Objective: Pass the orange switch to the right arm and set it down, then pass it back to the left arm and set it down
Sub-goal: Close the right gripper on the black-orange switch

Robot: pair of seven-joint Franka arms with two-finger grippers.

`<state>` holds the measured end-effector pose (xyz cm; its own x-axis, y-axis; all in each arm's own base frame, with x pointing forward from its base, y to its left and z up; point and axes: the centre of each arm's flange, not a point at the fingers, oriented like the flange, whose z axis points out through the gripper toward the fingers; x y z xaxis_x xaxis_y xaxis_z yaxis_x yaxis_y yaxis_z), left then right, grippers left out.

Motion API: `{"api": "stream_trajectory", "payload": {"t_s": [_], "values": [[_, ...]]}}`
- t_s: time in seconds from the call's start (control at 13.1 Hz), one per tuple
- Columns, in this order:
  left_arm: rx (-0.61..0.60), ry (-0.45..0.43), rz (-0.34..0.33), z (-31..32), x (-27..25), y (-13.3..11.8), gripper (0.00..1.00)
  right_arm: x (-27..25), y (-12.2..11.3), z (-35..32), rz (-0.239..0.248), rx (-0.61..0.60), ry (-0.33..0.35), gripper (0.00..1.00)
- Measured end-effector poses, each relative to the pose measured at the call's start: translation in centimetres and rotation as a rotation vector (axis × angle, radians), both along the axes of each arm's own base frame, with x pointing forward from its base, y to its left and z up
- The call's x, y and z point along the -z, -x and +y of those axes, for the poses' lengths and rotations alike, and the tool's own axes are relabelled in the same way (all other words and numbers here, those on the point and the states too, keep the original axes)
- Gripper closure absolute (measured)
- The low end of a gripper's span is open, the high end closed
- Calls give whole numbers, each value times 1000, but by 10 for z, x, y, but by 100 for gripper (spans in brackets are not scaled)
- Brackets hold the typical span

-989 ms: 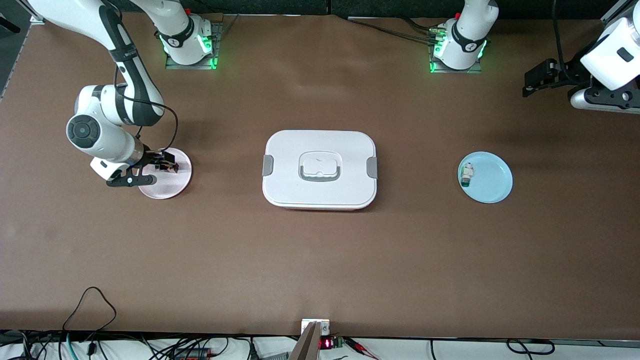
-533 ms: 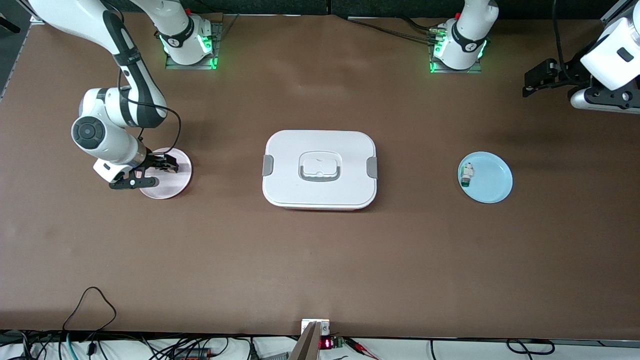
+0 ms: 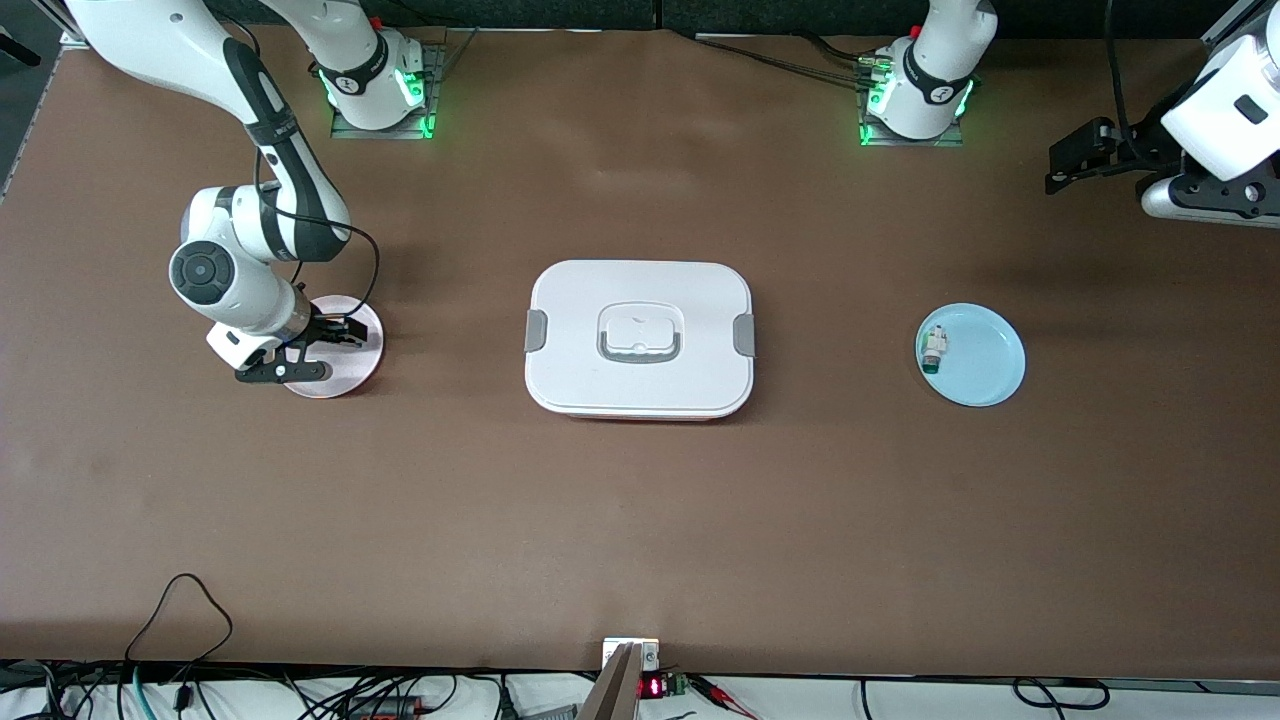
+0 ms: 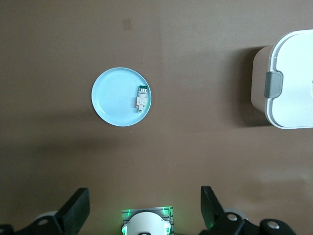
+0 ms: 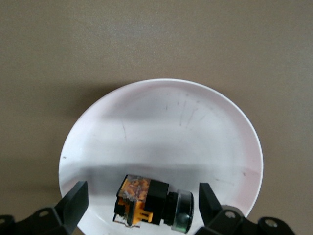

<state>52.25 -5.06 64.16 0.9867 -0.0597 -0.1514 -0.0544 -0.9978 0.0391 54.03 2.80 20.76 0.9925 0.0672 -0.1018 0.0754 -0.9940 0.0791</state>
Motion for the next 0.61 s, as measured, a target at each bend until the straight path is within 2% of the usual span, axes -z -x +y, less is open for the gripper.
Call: {"api": "stream_trajectory", "payload": {"t_s": [0.61], "values": [[0, 0, 0, 0, 0, 0, 0, 4, 1, 0, 8, -11, 8, 0]]}}
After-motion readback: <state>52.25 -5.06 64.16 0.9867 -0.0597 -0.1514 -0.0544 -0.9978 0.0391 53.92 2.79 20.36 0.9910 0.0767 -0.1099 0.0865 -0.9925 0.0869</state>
